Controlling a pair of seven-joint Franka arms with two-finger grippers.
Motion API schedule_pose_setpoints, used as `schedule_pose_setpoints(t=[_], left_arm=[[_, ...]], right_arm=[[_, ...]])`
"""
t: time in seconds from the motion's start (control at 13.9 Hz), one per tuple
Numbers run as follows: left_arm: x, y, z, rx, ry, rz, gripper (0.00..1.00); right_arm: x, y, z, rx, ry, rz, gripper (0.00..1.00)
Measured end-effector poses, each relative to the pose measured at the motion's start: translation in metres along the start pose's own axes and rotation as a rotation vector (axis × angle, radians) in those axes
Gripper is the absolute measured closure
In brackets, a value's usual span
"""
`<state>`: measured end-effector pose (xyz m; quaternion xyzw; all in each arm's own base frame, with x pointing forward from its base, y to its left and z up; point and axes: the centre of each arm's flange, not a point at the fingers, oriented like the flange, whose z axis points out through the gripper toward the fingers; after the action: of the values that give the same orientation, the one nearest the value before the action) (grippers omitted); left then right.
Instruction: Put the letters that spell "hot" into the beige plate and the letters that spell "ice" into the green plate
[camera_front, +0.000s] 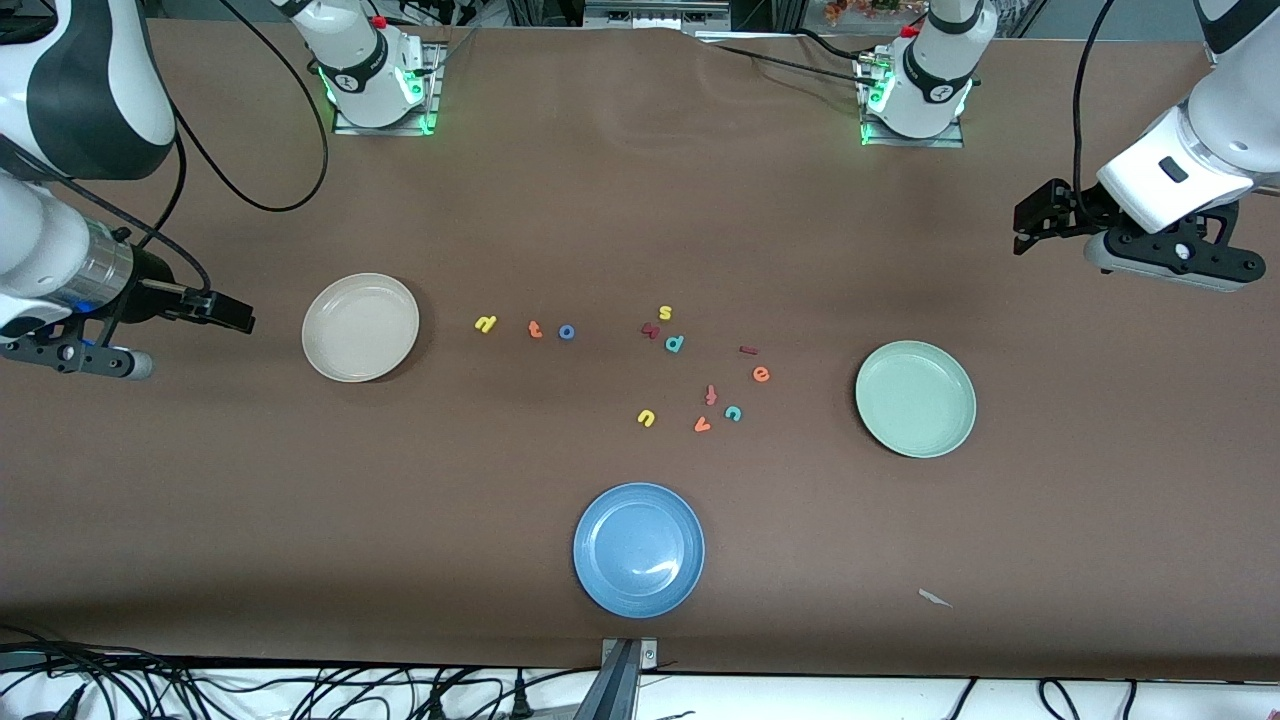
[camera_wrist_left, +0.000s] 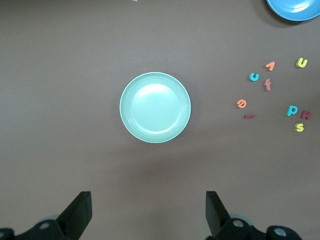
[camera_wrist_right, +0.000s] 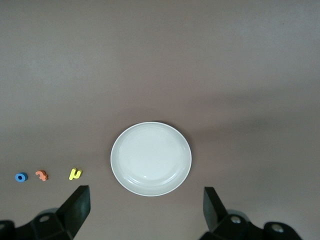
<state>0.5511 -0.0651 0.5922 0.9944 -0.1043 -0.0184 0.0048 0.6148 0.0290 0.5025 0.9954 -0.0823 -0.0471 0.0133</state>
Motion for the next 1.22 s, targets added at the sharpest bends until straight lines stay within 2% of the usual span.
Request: schedule_pose_setpoints(t=[0.65, 0.94, 1.22], left_arm=[[0.0, 0.0, 0.0, 0.0, 0.0, 0.0, 0.0], [0.0, 0.0, 0.0, 0.0, 0.0, -0.001, 0.0], [0.0, 0.0, 0.0, 0.0, 0.0, -0.001, 0.0]], right_arm=[[0.0, 0.001, -0.002, 0.001, 0.01, 0.003, 0.0], [0.004, 0.0, 0.0, 0.01, 0.04, 0.002, 0.0], [0.005, -0.003, 0.008, 0.009, 0.035, -0.003, 0.0]])
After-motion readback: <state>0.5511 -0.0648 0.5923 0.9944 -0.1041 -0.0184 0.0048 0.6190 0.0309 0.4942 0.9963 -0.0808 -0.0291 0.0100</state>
